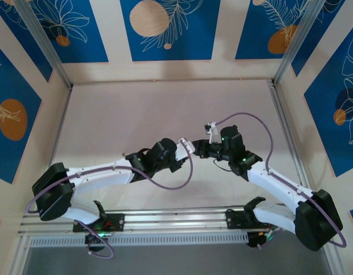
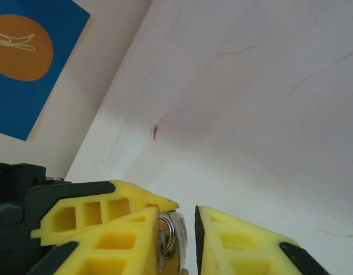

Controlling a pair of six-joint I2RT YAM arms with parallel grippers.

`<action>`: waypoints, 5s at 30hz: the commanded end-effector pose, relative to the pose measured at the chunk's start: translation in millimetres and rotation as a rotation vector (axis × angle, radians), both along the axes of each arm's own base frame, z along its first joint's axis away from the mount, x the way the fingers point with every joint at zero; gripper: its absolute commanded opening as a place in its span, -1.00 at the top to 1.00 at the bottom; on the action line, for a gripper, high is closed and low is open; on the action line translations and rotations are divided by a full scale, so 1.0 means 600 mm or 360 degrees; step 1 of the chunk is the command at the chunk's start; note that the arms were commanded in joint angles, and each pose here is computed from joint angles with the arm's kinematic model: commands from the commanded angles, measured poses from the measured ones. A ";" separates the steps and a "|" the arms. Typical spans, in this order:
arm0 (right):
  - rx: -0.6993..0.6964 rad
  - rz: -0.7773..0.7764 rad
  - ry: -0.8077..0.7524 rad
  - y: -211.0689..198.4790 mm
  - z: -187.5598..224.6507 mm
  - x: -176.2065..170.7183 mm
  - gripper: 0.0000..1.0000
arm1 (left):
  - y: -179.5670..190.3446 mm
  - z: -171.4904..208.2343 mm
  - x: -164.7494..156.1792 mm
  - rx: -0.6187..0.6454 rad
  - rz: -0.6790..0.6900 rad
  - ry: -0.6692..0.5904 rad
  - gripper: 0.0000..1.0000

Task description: Unlock with the key

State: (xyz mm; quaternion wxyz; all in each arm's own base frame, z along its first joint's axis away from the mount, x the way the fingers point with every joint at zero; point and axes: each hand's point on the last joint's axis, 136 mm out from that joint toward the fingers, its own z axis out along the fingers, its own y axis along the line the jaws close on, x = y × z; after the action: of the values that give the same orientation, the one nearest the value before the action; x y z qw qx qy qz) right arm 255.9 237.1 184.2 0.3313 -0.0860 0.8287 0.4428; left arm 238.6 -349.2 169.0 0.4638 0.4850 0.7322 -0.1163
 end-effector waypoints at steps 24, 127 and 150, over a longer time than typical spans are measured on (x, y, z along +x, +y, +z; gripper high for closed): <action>0.0182 0.0039 0.0373 -0.048 -0.071 -0.019 0.76 | 0.037 -0.089 0.006 0.0859 -0.0220 0.0024 1.00; 0.0260 0.0457 0.0532 0.064 -0.112 -0.044 0.64 | -0.004 -0.060 -0.014 0.0618 -0.0312 0.0081 1.00; 0.0185 0.0254 0.0511 0.008 -0.116 -0.036 0.45 | 0.004 -0.082 -0.011 0.0664 -0.0283 0.0136 1.00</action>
State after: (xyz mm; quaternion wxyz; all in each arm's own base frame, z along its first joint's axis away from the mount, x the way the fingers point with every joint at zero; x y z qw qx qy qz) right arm 238.1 250.4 119.5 0.1637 -0.0669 0.8270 0.5336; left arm 226.6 -339.1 111.9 0.2930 0.6407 0.7096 -0.0098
